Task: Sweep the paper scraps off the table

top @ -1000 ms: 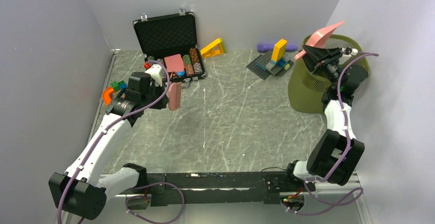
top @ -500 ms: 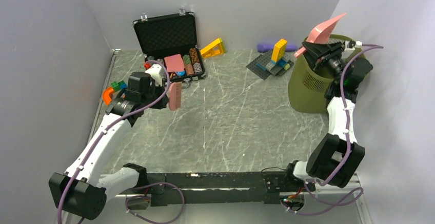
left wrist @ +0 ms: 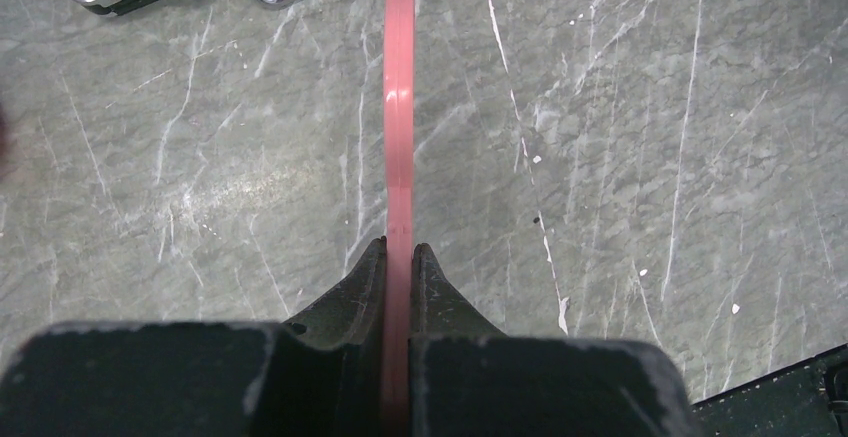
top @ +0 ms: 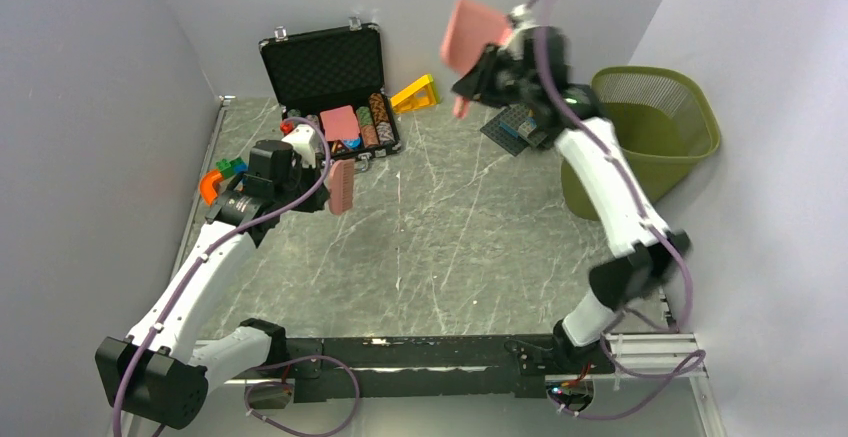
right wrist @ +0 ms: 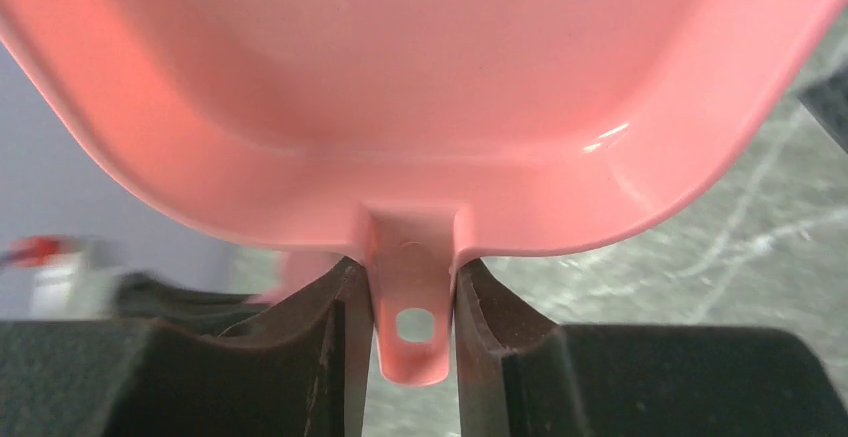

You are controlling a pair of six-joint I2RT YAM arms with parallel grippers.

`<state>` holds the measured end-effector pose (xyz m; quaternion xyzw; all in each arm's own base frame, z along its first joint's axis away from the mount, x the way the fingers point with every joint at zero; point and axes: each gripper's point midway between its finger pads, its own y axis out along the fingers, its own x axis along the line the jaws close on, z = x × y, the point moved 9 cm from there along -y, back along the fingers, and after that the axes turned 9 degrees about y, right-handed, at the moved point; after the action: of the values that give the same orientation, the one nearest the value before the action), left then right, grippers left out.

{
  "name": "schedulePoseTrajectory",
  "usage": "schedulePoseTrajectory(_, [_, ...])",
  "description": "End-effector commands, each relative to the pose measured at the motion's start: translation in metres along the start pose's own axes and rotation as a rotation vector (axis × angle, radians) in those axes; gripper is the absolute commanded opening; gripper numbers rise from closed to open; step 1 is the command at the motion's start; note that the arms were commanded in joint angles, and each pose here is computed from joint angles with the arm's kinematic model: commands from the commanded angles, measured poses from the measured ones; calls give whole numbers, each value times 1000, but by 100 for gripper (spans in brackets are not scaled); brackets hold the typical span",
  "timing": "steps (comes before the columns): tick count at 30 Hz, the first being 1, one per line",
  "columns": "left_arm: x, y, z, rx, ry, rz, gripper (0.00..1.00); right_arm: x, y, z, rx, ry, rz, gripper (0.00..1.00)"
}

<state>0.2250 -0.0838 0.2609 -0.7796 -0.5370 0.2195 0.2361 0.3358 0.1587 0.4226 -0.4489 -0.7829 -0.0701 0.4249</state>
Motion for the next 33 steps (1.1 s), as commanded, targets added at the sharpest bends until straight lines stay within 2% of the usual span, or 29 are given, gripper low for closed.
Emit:
schedulePoseTrajectory(1, [1, 2, -7, -44, 12, 10, 0, -60, 51, 74, 278, -326, 585, 0])
schedulePoseTrajectory(10, [1, 6, -4, -26, 10, 9, 0, -119, 93, 129, 356, -350, 682, 0])
schedulePoseTrajectory(22, [1, 15, -4, -2, 11, 33, 0, -195, 137, 164, 492, -431, 921, 2])
schedulePoseTrajectory(24, [2, 16, -4, 4, 10, 29, 0, -200, 139, 167, 504, -435, 926, 11])
schedulePoseTrajectory(26, [2, 16, -3, 7, 11, 27, 0, -202, 140, 168, 505, -435, 923, 28])
schedulePoseTrajectory(29, [2, 17, -2, 9, 8, 31, 0, -201, 138, 169, 503, -434, 902, 61])
schedulePoseTrajectory(30, [2, 17, -2, 10, 10, 33, 0, -199, 137, 168, 495, -434, 893, 79])
schedulePoseTrajectory(31, [2, 18, -2, 12, 10, 36, 0, -196, 134, 167, 488, -431, 882, 91])
schedulePoseTrajectory(32, [2, 18, -2, 15, 10, 37, 0, -194, 132, 166, 476, -431, 868, 99])
schedulePoseTrajectory(33, [1, 19, -2, 14, 9, 42, 0, -190, 129, 163, 456, -429, 850, 99])
